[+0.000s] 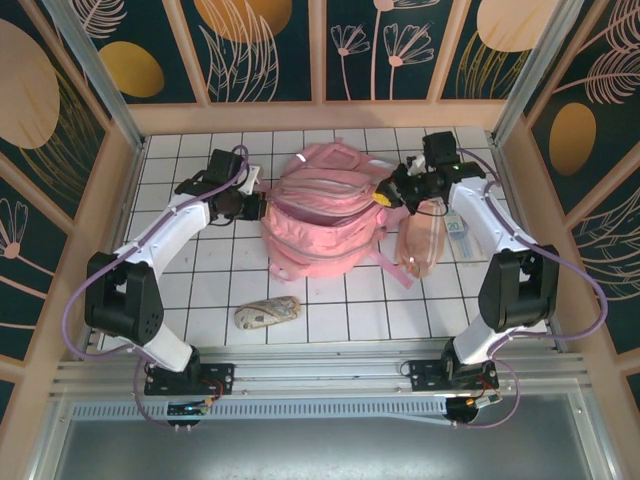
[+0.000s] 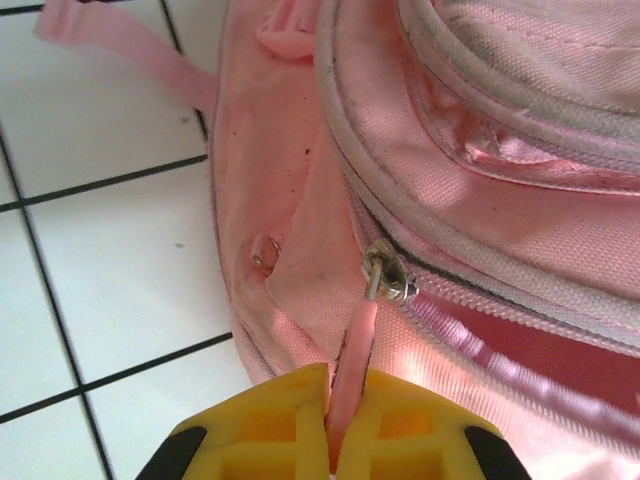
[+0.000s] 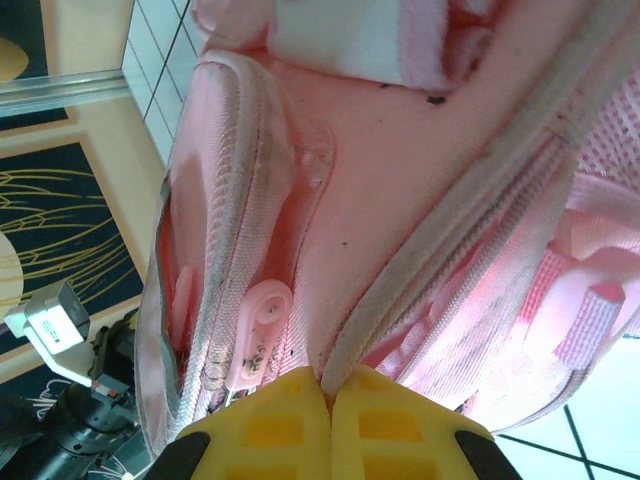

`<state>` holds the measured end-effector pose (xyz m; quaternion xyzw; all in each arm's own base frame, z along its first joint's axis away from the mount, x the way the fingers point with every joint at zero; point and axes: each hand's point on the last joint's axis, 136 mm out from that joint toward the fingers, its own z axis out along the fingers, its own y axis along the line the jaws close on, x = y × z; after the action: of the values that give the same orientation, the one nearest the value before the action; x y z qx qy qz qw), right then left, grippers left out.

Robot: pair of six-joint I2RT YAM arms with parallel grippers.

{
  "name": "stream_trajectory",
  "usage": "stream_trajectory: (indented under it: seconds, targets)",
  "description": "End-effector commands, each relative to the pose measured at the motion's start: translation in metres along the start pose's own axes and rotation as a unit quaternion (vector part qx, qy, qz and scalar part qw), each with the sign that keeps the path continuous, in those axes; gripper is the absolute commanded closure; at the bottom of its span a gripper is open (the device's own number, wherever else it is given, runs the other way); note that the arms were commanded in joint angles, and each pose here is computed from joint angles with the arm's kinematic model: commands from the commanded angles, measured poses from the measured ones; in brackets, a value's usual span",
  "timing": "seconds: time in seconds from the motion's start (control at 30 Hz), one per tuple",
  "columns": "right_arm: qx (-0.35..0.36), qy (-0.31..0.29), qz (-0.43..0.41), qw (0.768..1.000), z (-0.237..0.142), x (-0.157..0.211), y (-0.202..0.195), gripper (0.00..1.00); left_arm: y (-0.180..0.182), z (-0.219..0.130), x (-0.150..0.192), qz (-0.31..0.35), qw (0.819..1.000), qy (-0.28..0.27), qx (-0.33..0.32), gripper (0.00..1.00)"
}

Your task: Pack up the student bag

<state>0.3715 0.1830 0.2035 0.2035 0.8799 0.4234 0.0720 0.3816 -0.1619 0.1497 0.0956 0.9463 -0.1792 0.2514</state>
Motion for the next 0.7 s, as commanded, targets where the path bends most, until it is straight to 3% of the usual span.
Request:
stream_trajectory:
  seconds: [0.0,0.07,0.23,0.3,0.43,0.5,0.53,0.6,0.67]
  targets:
    - [-0.035,-0.052,-0.056,0.996,-0.019,-0.018,0.021,0.99,0.014,-0.016,-0.002,-0.035,0.999,-0.02,-0.02,1.0]
    - [-0.043,-0.044,-0.064,0.996,-0.01,-0.01,0.029,0.9,0.0,-0.02,0.005,-0.026,0.999,-0.021,-0.007,1.0]
    - [-0.082,-0.016,-0.064,0.994,0.026,0.033,0.049,0.57,-0.035,-0.025,0.026,-0.008,0.999,-0.012,0.037,1.0]
    - [-0.083,-0.009,-0.061,0.995,0.042,0.049,0.049,0.51,-0.046,-0.03,0.03,-0.015,0.998,-0.016,0.055,1.0]
    - [-0.078,-0.014,-0.057,0.995,0.065,0.064,0.049,0.51,-0.055,-0.039,0.031,-0.018,0.997,-0.023,0.072,1.0]
    - [-0.079,-0.026,-0.05,0.995,0.072,0.062,0.052,0.54,-0.057,-0.042,0.032,-0.017,0.997,-0.021,0.076,1.0]
    - [-0.084,-0.031,-0.045,0.995,0.073,0.06,0.055,0.62,-0.057,-0.043,0.033,-0.016,0.997,-0.02,0.075,1.0]
    - [-0.088,-0.054,-0.038,0.994,0.067,0.052,0.06,1.0,-0.051,-0.042,0.038,-0.009,0.998,-0.012,0.061,1.0]
    - [-0.09,-0.071,-0.036,0.993,0.054,0.043,0.062,1.0,-0.043,-0.042,0.043,-0.003,0.999,-0.007,0.037,1.0]
